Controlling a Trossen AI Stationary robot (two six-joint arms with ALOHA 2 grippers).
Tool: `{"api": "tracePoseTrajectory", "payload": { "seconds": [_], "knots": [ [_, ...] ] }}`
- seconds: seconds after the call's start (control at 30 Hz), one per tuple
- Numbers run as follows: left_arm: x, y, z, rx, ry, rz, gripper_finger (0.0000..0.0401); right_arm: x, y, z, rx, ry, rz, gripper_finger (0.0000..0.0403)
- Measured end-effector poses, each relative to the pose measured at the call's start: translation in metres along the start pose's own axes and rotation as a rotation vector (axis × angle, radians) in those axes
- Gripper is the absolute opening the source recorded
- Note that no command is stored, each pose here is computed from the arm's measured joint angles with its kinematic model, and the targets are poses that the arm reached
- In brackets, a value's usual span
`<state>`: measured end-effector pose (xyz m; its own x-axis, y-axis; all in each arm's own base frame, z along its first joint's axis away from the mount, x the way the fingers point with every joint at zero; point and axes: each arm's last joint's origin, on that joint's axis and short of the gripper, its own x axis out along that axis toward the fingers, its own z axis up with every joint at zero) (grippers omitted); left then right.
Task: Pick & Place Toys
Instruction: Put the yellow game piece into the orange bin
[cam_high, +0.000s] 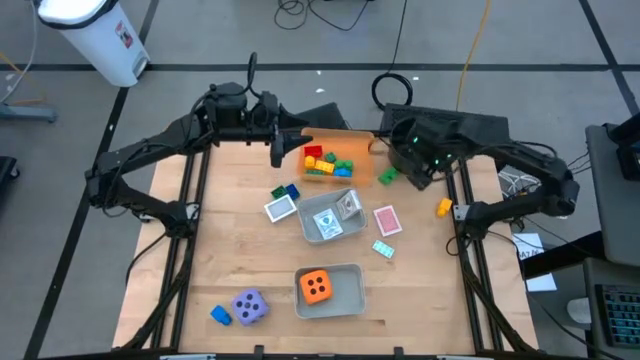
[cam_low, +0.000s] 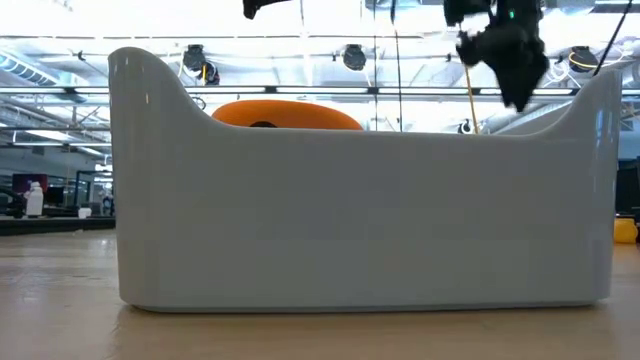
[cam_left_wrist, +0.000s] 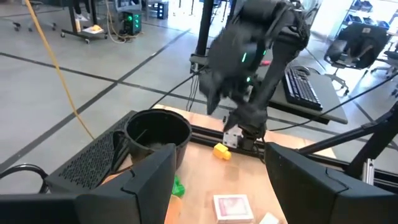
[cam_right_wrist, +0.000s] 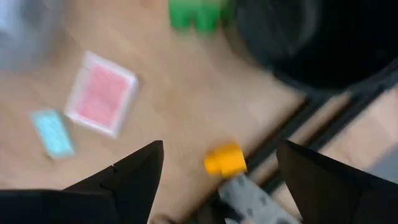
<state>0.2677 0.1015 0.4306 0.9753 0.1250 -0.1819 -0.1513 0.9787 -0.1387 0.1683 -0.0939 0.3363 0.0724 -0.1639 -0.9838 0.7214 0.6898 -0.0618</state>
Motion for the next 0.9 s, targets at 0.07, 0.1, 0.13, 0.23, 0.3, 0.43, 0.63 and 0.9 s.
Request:
{"api": "tracePoseTrajectory", "payload": {
  "seconds": [0.07, 0.1, 0.13, 0.23, 0.3, 0.43, 0.63, 0.9],
  "knots": [
    [0.000, 0.000, 0.000, 0.003, 0.000, 0.000, 0.0253, 0.016, 0.003, -0.001, -0.026, 0.108, -0.048, 0.0304],
    [0.000, 0.000, 0.000, 0.003, 0.000, 0.000, 0.0253, 0.025, 0.004, -0.001, -0.041, 0.152, -0.066, 0.0304],
    [0.000, 0.000, 0.000, 0.006, 0.000, 0.000, 0.0253, 0.035, 0.005, -0.002, -0.073, 0.205, -0.079, 0.0304],
    [0.000, 0.000, 0.000, 0.014, 0.000, 0.001, 0.0253, 0.062, 0.007, -0.006, -0.176, 0.344, -0.104, 0.0304],
    [0.000, 0.000, 0.000, 0.014, 0.001, 0.001, 0.0253, 0.078, 0.007, -0.011, -0.225, 0.436, -0.119, 0.0304],
    [0.000, 0.000, -0.001, 0.013, 0.007, 0.001, 0.0253, 0.105, 0.007, -0.023, -0.283, 0.581, -0.138, 0.0304],
    [0.000, 0.002, -0.002, 0.016, 0.015, 0.005, 0.0253, 0.131, 0.004, -0.038, -0.346, 0.721, -0.147, 0.0304],
    [0.005, 0.005, -0.004, 0.022, 0.024, 0.010, 0.0253, 0.151, 0.004, -0.046, -0.354, 0.690, -0.138, 0.0304]
  ]
}}
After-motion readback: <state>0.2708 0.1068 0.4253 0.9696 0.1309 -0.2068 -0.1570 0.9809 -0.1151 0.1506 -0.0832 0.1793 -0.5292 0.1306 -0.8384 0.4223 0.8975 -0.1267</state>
